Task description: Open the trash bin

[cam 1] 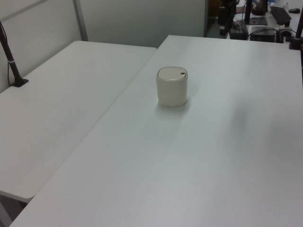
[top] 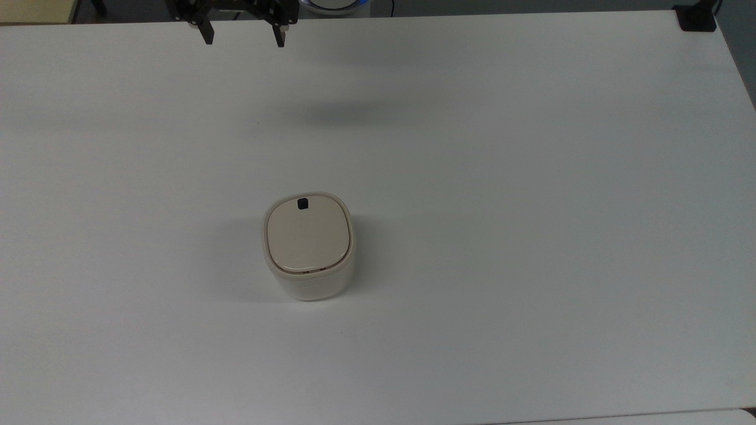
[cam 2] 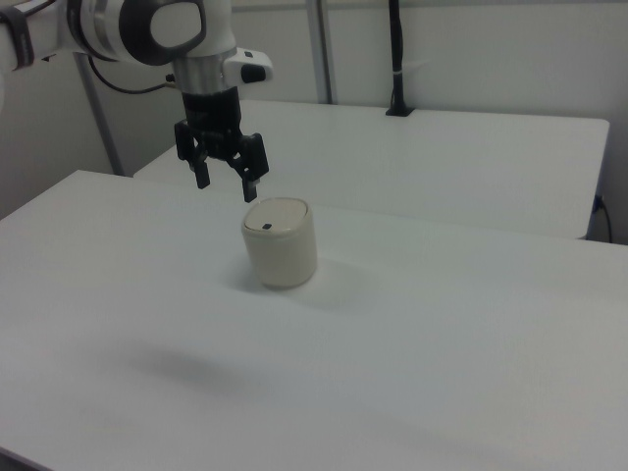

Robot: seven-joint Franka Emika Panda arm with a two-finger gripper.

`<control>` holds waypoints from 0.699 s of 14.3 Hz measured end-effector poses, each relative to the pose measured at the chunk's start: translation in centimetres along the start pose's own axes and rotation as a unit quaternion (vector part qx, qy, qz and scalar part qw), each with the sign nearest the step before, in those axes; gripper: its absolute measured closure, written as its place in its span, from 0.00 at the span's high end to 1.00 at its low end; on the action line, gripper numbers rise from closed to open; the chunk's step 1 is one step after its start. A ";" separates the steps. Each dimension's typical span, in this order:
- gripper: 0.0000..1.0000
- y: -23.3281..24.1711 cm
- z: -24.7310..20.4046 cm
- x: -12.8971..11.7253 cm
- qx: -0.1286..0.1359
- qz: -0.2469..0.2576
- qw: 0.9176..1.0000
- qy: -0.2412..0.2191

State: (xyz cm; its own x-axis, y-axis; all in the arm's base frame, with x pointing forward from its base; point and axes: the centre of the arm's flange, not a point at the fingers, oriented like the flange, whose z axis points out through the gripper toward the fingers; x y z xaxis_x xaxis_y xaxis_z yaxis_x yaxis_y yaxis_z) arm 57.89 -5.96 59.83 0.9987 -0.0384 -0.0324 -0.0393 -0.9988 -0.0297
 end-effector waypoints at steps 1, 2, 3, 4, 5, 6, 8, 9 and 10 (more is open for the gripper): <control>1.00 0.0 0.5 0.3 -0.001 0.000 1.000 -0.005; 1.00 0.0 0.6 0.3 -0.001 0.002 1.000 -0.005; 1.00 0.0 0.8 0.4 -0.001 0.004 1.000 -0.007; 1.00 0.0 1.1 0.6 -0.001 0.005 1.000 -0.010; 1.00 0.0 1.4 0.7 -0.001 0.005 1.000 -0.011; 1.00 0.0 1.5 0.9 -0.002 0.006 1.000 -0.009; 1.00 0.4 1.1 1.2 -0.002 0.009 1.000 0.000; 1.00 0.7 1.0 1.1 -0.002 0.006 1.000 0.002; 1.00 1.4 1.1 0.9 0.003 -0.018 1.000 -0.005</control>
State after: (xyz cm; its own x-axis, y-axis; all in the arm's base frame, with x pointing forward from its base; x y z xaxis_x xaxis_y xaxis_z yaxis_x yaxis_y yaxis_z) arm 58.73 -7.32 58.64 0.9991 -0.0018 -0.0417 -0.0033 -0.9993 -0.0368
